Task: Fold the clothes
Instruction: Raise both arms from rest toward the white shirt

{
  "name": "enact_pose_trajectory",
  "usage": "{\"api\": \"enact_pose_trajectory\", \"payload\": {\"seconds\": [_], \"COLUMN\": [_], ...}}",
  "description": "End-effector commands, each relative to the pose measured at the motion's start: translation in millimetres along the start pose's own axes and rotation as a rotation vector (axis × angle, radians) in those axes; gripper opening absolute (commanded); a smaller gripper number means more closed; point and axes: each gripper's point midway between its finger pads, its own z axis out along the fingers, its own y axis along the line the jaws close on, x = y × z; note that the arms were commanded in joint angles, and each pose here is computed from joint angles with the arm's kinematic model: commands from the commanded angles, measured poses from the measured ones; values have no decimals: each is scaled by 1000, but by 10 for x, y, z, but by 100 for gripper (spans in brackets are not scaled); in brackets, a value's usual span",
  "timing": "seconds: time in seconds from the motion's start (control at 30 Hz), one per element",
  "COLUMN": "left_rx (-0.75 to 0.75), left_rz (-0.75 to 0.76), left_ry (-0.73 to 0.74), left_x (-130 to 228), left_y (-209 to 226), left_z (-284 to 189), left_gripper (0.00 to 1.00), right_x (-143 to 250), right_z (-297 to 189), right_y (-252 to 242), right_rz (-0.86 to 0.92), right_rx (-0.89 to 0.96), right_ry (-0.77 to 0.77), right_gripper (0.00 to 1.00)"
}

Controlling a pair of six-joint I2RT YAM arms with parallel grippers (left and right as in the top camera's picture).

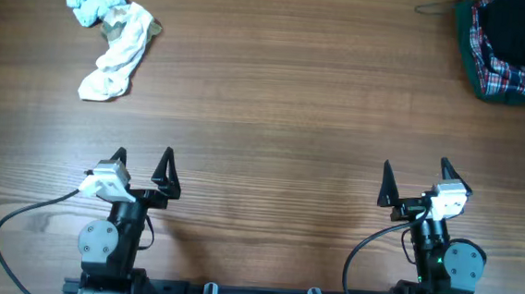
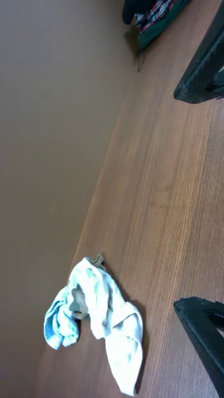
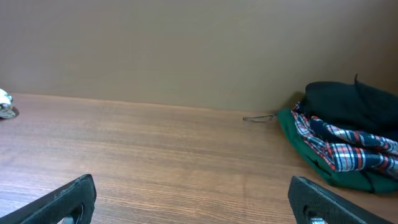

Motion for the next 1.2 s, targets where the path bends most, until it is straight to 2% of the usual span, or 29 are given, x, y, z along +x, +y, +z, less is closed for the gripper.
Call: {"api": "enact_pose_trajectory", "payload": {"seconds": [0.0, 0.87, 1.0, 1.03, 1.1, 1.17], "left_rx": [-11, -25, -25, -24, 6, 69], "left_rz": [1, 1, 1, 0, -5, -4], "left_ry": [3, -2, -2, -2, -17, 4], "left_x": [24, 16, 16, 16, -28, 6], "left_y": [28, 52, 52, 50, -7, -116], "left_z": [2, 2, 2, 2, 2, -2], "left_gripper": [100, 100, 100, 100, 100, 100], "right_x": [12, -10, 3, -104, -154, -162], "right_z": [2, 2, 2, -1, -8, -10], "right_y": [-3, -4, 42, 42, 135, 141], "right_rz": [15, 12, 54, 47, 106, 243], "right_rx": [3, 3, -23, -25, -82, -90], "right_ry": [1, -8, -3, -46, -63, -60], "right_gripper": [100, 100, 100, 100, 100, 100]}}
